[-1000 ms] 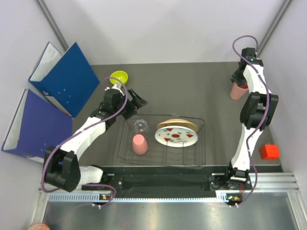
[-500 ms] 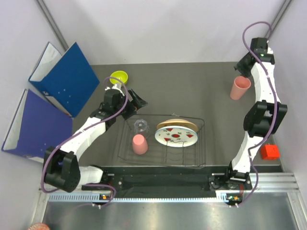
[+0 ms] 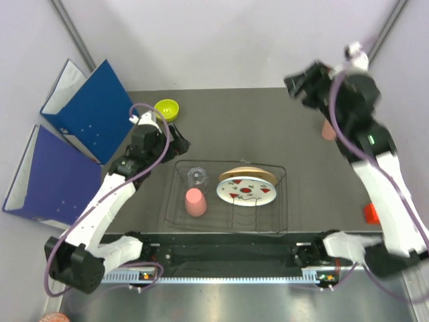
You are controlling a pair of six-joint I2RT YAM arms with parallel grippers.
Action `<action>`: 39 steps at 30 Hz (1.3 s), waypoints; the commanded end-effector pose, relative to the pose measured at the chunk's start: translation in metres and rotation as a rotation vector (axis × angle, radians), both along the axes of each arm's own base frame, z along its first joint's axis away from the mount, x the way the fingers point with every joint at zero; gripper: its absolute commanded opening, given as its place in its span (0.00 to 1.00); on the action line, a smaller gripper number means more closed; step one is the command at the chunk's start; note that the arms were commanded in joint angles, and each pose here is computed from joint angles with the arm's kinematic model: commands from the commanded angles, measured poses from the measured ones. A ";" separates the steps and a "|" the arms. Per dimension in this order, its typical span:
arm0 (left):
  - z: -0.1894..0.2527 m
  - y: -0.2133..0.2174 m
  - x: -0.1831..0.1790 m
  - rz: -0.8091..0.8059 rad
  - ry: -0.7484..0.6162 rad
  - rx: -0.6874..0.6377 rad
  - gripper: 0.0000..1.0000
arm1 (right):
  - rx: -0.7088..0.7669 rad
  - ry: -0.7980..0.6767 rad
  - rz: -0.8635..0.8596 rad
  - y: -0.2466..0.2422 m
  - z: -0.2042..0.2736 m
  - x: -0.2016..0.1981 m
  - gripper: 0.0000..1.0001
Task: Unload the mixed dishes from the dish rack
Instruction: Pick up the cup from the dish rack.
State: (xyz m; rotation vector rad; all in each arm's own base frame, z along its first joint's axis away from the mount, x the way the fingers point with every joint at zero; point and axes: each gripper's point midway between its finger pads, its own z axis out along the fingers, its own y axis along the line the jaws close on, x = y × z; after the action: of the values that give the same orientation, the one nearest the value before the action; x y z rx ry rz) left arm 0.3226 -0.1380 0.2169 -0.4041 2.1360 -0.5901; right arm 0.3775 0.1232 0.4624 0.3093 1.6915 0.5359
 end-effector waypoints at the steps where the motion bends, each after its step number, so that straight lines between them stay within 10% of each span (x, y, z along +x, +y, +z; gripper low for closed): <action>1: -0.008 0.019 -0.027 -0.039 -0.024 0.183 0.99 | 0.023 -0.215 0.011 -0.009 -0.005 -0.049 0.75; 32: -0.096 -0.036 -0.135 -0.285 0.146 0.345 0.98 | -0.051 -0.116 0.183 0.055 -0.113 -0.087 0.79; 39: -0.104 -0.041 -0.136 -0.307 0.159 0.351 0.82 | -0.055 -0.104 0.182 0.054 -0.120 -0.087 0.78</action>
State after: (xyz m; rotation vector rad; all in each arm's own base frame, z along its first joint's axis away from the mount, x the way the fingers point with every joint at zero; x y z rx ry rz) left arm 0.1832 -0.1729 0.1104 0.0753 2.4439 -0.3220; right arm 0.2919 0.1742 0.3324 0.0801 1.6844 0.6006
